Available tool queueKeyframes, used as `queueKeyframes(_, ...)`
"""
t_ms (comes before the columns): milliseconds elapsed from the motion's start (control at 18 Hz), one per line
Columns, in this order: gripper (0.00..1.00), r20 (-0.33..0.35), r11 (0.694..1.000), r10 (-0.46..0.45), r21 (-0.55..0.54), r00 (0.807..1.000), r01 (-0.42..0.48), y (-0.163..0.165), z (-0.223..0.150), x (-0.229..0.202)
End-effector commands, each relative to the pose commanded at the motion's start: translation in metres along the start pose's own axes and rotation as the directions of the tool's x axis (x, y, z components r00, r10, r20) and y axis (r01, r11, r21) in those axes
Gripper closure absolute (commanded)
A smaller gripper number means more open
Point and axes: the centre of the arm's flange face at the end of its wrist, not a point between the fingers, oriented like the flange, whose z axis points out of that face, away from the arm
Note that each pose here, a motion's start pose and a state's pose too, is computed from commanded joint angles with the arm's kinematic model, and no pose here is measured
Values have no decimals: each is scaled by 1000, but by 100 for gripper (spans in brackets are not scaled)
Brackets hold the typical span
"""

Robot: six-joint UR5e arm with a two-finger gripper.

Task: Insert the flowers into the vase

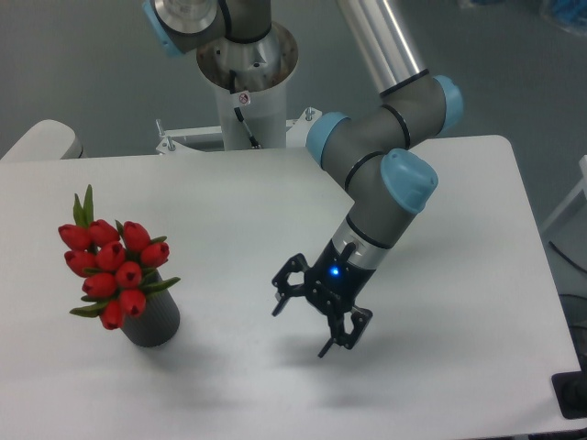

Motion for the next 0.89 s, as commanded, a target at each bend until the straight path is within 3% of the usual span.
queueKeyframes(389, 0, -6, 972, 68, -223, 998, -68, -27, 23, -6)
queueKeyframes(611, 0, -25, 920, 137, -367, 990, -137, -33, 39, -6)
queueKeyframes(722, 0, -59, 903, 180, -385, 982, -189, -35, 39, -6)
queueKeyframes(889, 0, -66, 901, 188, -385, 980, -199, -35, 38, -6)
